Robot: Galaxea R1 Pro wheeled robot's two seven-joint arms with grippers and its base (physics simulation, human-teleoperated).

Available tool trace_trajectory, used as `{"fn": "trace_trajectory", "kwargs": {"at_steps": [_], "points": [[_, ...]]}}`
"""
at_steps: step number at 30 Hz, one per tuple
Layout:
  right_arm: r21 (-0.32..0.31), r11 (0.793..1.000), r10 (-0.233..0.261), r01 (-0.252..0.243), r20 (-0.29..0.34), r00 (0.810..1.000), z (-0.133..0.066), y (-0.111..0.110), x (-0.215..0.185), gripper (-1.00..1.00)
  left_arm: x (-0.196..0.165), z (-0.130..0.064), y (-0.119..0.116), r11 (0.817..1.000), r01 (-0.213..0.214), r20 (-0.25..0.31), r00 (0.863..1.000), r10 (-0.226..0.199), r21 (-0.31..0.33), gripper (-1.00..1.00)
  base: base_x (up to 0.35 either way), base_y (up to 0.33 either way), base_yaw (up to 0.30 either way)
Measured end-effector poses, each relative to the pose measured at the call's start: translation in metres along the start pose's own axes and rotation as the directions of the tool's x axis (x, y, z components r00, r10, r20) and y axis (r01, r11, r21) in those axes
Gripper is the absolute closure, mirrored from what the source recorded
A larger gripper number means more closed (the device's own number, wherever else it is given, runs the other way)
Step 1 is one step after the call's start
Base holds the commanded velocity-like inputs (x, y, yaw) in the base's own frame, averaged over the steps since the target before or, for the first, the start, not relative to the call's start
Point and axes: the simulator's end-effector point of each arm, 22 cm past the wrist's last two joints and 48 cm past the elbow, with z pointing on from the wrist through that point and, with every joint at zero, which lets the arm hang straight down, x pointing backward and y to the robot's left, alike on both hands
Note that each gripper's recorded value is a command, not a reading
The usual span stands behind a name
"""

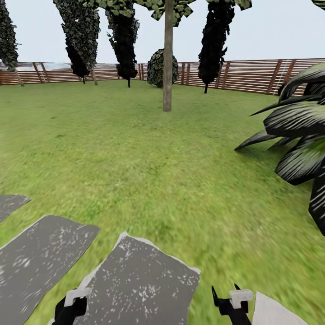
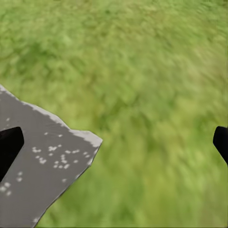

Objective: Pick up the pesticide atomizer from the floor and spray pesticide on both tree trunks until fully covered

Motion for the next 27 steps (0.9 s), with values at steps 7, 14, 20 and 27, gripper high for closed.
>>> {"fn": "trace_trajectory", "kwargs": {"at_steps": [7, 14, 20, 27], "points": [[0.001, 1.000, 0.000, 0.000, 0.002, 1.000, 0.0003, -0.0004, -0.0008, -1.00, -0.0001, 0.0001, -0.0002, 1.000, -0.001, 0.000, 1.000, 0.001, 0.001, 1.00, 0.333, 0.108, 0.000], [0.001, 1.000, -0.001, 0.001, 0.003, 1.000, 0.0004, -0.0011, -0.0012, -1.00, 0.0005, -0.0001, -0.0009, 1.000, 0.000, -0.001, 1.000, 0.000, 0.001, 1.00, 0.333, 0.100, 0.000], [0.002, 1.000, 0.000, 0.000, 0.004, 1.000, 0.0005, -0.0012, -0.0013, -1.00, 0.0006, -0.0002, -0.0009, 1.000, 0.001, -0.001, 1.000, -0.001, 0.001, 1.00, 0.333, 0.099, 0.000], [0.001, 1.000, -0.001, 0.001, 0.004, 1.000, 0.0007, -0.0009, -0.0015, -1.00, 0.0008, -0.0002, -0.0010, 1.000, 0.001, -0.002, 1.000, -0.001, 0.001, 1.00, 0.334, 0.099, 0.000]]}}
